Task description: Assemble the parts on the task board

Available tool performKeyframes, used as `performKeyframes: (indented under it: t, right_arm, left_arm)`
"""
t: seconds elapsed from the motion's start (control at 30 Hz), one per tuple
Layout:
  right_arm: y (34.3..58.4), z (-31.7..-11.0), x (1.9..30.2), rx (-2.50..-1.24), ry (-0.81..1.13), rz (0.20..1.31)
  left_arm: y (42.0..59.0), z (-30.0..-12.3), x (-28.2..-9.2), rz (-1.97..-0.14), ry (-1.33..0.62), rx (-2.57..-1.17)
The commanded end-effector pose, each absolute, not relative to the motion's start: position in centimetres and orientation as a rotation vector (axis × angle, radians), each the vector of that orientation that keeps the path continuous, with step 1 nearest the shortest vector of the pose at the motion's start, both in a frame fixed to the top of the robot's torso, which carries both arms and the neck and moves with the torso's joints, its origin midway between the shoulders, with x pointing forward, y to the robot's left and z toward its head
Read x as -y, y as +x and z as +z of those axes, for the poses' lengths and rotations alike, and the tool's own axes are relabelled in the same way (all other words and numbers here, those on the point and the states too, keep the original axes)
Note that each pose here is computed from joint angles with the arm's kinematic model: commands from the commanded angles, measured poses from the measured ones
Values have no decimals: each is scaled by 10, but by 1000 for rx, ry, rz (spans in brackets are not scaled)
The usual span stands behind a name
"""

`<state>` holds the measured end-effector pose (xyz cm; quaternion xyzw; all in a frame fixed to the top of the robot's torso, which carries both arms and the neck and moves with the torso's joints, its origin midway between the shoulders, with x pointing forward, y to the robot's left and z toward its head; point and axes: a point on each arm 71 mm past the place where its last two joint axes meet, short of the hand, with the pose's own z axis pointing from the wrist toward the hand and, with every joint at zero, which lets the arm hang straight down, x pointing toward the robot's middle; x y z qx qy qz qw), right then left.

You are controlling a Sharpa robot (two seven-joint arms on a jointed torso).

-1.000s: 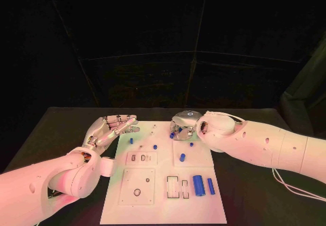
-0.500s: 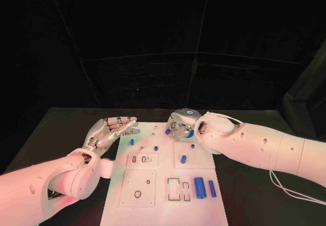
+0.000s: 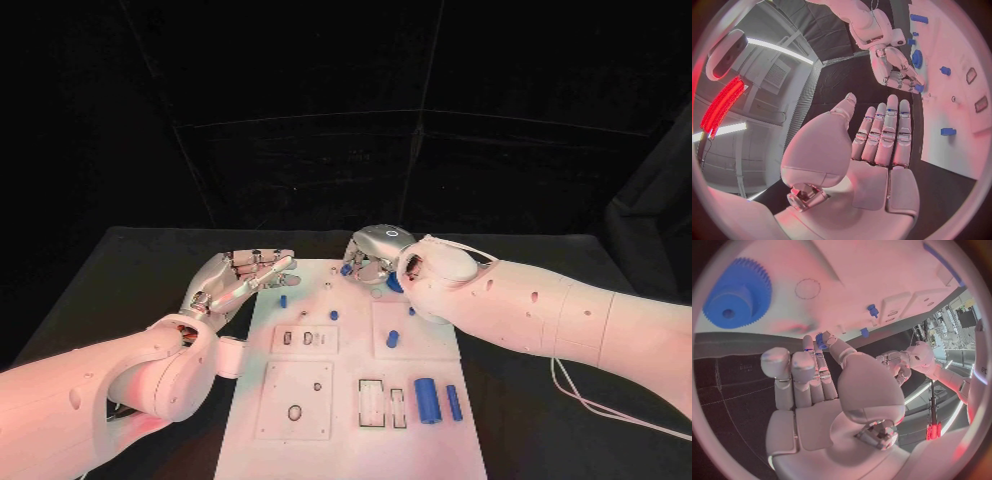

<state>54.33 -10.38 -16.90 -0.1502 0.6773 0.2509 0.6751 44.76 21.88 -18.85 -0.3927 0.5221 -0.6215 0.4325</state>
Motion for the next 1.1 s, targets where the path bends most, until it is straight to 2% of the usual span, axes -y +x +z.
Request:
performKeyframes:
  t: [0.03,0.4,1.1]
  right_arm:
    - [546,-164,101,-1480,-329,547]
    - [546,-162,92,-1457,-335,554]
    - [552,-168,84,-1532,-362,509]
  left_arm:
    - [448,-186,-217,-1569,-965,-1309]
    - [449,-186,-218,-1567,-966,-1313]
    - [450,-186,-217,-1570,-967,-1319]
